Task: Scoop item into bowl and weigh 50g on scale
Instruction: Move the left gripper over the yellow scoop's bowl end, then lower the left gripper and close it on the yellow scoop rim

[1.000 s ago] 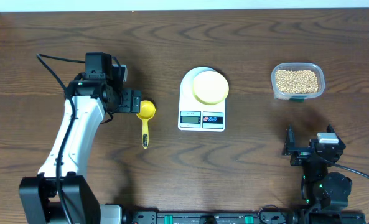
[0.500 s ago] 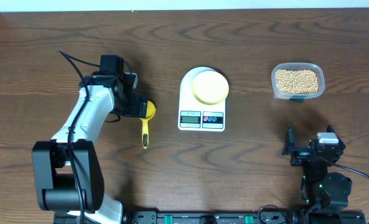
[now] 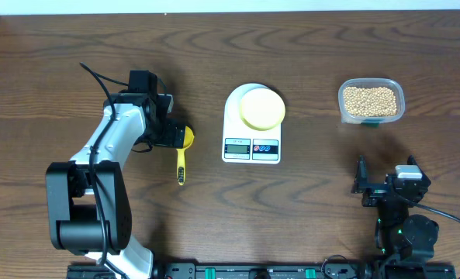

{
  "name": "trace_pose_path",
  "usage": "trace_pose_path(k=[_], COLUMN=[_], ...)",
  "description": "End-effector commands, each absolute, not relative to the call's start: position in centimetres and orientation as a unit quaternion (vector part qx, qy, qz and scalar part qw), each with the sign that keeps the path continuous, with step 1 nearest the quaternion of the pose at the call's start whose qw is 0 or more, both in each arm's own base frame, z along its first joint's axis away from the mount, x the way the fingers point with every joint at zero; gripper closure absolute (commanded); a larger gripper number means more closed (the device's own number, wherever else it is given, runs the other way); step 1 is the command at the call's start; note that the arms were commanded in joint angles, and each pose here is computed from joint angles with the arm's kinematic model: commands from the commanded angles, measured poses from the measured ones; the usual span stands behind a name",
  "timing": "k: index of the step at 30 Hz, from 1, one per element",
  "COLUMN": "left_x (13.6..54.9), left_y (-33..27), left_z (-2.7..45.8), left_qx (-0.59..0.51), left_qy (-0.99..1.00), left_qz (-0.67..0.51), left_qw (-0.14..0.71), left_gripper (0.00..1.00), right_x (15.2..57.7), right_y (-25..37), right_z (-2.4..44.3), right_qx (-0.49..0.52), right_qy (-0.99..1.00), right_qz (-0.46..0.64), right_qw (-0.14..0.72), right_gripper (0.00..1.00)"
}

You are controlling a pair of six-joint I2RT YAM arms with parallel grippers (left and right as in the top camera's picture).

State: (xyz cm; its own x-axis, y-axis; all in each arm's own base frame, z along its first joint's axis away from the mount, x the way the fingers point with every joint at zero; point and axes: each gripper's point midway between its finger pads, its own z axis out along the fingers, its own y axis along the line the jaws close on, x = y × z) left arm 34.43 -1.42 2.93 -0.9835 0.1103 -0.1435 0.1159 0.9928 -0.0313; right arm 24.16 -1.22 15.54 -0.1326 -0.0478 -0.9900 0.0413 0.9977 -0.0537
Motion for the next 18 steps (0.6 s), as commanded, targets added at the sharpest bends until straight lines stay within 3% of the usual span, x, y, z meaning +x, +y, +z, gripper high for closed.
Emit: trace_pose_path(k=[1,18], left_x=[35.35,36.01], left_y=[-1.54,-1.51], left_z=[3.2,3.21], left_qx=[0.066,0.066], left_qy=[0.994,0.993], left_qz=[-0.021,-0.02], left_qw=[0.084,0.099], left_gripper=[0.02,0.02], right_x=[24.15,24.15], right_y=[-1.38,-1.38], right_z=[15.35,15.35], right_qx=[0.004,0.004], right_qy=[0.752,0.752], right_qz=[-0.033,-0.032], right_qw=[0.658,0.658], right_gripper=[0.01,0.01])
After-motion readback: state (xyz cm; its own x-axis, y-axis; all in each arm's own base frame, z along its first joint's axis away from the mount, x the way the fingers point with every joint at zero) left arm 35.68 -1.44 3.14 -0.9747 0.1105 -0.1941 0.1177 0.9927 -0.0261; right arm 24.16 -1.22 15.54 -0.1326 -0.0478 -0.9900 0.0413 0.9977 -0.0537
